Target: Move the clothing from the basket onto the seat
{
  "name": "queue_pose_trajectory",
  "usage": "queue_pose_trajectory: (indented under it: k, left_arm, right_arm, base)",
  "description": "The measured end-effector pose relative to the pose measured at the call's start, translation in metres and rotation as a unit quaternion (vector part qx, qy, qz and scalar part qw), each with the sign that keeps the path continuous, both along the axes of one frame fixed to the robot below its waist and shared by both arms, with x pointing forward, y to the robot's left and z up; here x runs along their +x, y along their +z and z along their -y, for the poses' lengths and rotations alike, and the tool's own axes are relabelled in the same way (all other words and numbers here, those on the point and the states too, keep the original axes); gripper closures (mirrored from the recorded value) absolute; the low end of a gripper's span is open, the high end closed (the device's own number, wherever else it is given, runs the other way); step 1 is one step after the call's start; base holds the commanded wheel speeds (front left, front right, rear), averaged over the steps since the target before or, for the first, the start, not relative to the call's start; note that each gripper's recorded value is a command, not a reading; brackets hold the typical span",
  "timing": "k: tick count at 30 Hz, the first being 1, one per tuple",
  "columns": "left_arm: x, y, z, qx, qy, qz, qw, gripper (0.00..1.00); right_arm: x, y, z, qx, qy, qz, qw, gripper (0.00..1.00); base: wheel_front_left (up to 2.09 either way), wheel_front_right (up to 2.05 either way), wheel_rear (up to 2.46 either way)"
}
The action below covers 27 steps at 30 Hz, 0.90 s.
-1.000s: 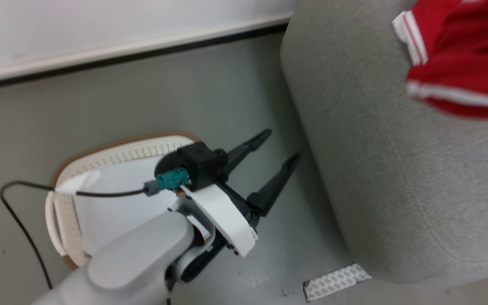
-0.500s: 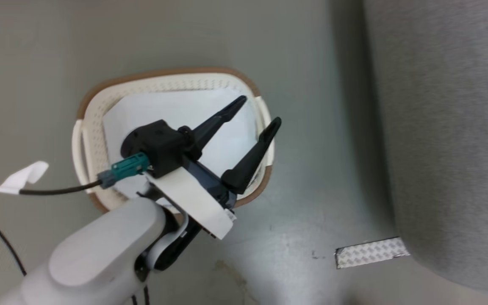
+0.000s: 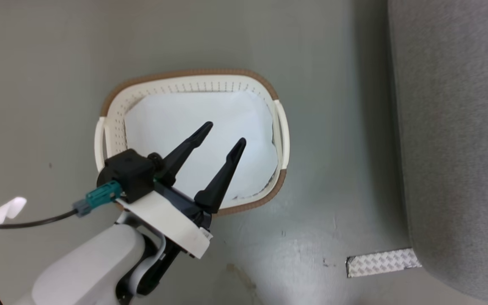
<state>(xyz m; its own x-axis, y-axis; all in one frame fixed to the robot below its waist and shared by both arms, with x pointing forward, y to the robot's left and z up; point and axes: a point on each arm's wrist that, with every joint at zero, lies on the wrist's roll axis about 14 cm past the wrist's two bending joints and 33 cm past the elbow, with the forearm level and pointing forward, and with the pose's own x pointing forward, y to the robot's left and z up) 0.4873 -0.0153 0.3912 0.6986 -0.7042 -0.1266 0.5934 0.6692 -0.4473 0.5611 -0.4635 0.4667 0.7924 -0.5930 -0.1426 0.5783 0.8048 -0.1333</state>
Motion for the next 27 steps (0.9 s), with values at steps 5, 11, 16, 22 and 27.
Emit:
queue_pose_trajectory:
  k: [5,11,16,22,27]
  left_arm:
    - [0.0,0.022,-0.005,-0.003,0.015,0.02,1.0,0.0]
    - [-0.009,0.045,-0.013,-0.005,0.035,0.031,0.999,0.0]
    - [-0.013,0.074,-0.026,-0.016,0.069,0.054,0.996,0.0]
    - [-0.027,0.093,-0.055,-0.005,0.12,0.08,0.99,0.0]
    - [-0.042,0.105,-0.09,0.001,0.184,0.093,0.979,0.0]
  right_arm:
    - [-0.001,0.009,-0.022,-0.015,0.041,-0.028,0.999,0.0]
    - [-0.018,0.021,-0.053,-0.034,0.098,-0.02,0.994,0.0]
    - [-0.044,0.033,-0.072,-0.042,0.131,0.002,0.99,0.0]
    - [-0.08,0.045,-0.1,-0.034,0.168,0.045,0.984,0.0]
    - [-0.111,0.054,-0.127,-0.021,0.195,0.086,0.977,0.0]
  base:
    - [0.0,0.0,0.0]
    - [0.0,0.0,0.0]
    - [0.0,0.0,0.0]
    - [0.0,0.0,0.0]
    - [0.0,0.0,0.0]
